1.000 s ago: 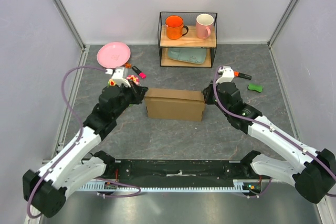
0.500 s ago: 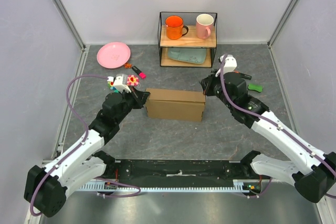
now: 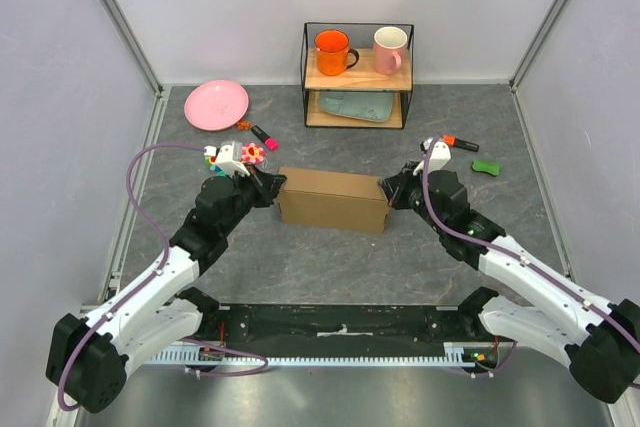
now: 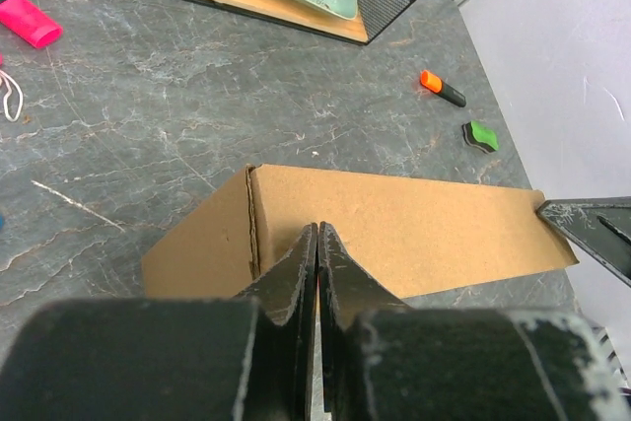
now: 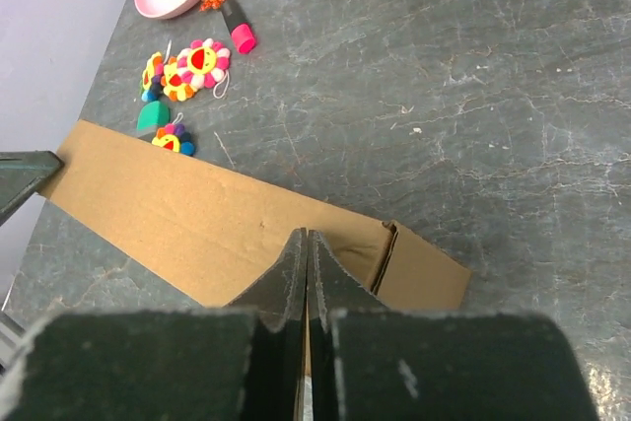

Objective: Fold the paper box

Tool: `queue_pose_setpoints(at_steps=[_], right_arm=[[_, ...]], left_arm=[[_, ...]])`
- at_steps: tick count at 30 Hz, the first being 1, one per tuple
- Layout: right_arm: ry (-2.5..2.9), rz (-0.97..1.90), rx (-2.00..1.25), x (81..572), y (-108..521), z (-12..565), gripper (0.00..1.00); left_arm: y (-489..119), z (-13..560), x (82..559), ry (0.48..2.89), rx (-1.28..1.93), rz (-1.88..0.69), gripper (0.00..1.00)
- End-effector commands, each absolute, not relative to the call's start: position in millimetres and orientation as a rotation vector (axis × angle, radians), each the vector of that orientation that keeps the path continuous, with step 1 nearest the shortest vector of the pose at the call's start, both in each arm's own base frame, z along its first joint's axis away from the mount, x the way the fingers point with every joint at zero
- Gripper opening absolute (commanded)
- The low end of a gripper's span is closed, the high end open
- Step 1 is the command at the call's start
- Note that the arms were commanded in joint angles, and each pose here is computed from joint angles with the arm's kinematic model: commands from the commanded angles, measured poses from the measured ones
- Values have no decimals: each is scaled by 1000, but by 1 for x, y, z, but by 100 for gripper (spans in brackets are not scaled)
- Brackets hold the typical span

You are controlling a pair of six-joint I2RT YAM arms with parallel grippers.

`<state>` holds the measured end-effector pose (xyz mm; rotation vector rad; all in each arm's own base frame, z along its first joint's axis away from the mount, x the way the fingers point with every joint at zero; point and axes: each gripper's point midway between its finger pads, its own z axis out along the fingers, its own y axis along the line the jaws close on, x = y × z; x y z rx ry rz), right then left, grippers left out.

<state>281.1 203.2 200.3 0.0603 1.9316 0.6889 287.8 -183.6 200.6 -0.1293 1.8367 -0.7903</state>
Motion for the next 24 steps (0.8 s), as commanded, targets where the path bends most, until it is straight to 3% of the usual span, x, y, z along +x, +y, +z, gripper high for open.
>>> queue_pose_setpoints(at_steps=[1,4,7,15,20,22,23,24], right_arm=[[1957,657,58,275,195,205,0],[1881,720,28,276,203,245,0],[1892,770,8,271,211,244,0],[2134,710,-2,248,204,140,0],[2011,683,20,263,198,185,1],[1959,658,23,268,193,208,14],[1902,625,55,276,187,232,29],[1913,582,60,278,182,235,36]], left_arm=[[-172,144,275,2026,-168,-693,7],[-172,146,275,2023,-170,-694,7],[-171,141,274,2033,-176,-690,7],[-172,130,270,2069,-181,-695,7],[-173,151,276,2004,-165,-703,12],[-169,174,280,1924,-172,-705,18],[-165,189,283,1874,-190,-697,26],[-162,206,284,1817,-189,-701,29]])
